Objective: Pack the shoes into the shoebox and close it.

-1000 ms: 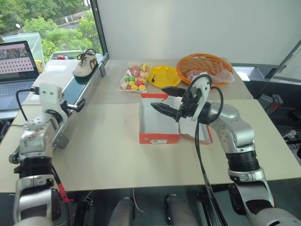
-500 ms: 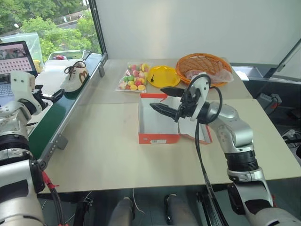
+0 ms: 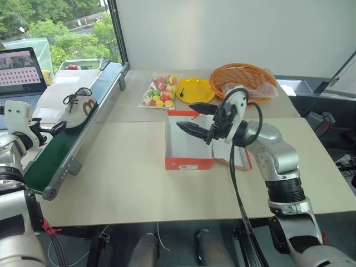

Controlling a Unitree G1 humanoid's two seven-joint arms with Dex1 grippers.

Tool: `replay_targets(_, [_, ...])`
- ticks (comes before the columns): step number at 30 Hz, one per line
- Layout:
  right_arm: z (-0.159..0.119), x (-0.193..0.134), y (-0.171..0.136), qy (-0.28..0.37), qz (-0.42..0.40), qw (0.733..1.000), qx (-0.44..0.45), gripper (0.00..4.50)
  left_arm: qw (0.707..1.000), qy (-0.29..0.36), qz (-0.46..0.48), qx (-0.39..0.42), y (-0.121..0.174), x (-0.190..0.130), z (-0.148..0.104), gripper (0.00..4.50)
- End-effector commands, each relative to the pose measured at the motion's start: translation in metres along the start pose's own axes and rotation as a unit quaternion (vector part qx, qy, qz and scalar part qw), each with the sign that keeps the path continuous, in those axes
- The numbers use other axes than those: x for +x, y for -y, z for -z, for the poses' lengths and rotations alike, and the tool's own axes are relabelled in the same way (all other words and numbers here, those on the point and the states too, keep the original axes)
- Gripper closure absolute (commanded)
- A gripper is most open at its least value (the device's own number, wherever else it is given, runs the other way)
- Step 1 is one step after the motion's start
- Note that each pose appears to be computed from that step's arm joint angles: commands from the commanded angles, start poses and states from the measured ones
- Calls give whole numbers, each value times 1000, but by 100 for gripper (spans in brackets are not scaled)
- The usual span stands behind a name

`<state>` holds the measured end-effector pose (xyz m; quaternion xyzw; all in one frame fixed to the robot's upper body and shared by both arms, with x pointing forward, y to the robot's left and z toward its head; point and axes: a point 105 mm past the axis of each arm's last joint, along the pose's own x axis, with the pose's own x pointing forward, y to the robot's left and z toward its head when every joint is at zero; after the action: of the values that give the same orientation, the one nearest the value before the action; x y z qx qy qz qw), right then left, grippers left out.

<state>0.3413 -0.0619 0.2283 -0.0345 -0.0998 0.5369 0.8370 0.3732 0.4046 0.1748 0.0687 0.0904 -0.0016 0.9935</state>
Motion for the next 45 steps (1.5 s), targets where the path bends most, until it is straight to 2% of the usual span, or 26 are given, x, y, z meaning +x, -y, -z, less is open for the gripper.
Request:
replay_targets(1, [-11,1,-4,13,-10,1000,-15,8,1000,6,2,-1,-8,-9,-3,0])
replay_targets(8, [-10,0,-4,8,-12,1000,-20,8,998,-54,25,-31,-6,-17,33,0])
replay_targets(11, [-11,-1,-4,6,-11,1000,-22,0,996,-70,20,-43,-10,-23,46,68])
replay_targets(14, [-10,-2,-3,3,-9,1000,-24,0,996,-71,26,-50,-8,-25,51,177])
replay_targets(20, [-9,-3,-4,0,-9,1000,-22,0,995,-34,63,-64,9,-15,36,388])
replay_targets(22, [-9,-4,-5,0,-9,1000,-22,0,995,-34,79,-41,16,-13,31,447])
replay_targets(24, [-9,-4,-5,-1,-9,1000,-21,0,994,-29,99,-28,22,-16,27,447])
replay_targets(27, [-7,-5,-8,-9,-14,1000,-6,0,990,16,135,-24,40,-22,7,447])
replay_targets(29, [-3,-5,-10,-17,-16,999,24,0,983,68,169,-31,73,-24,-18,447])
replay_targets(31, [0,-5,-11,-24,-13,999,47,0,976,93,192,-39,98,-28,-31,447])
replay_targets(36, [11,2,-11,-42,17,992,114,0,963,103,240,-60,160,-27,-29,447])
replay_targets(39, [16,5,-12,-47,39,986,153,0,953,126,264,-75,196,-26,-38,447])
replay_targets(45, [17,8,-1,-35,94,974,202,0,940,137,299,-90,230,-27,-49,447])
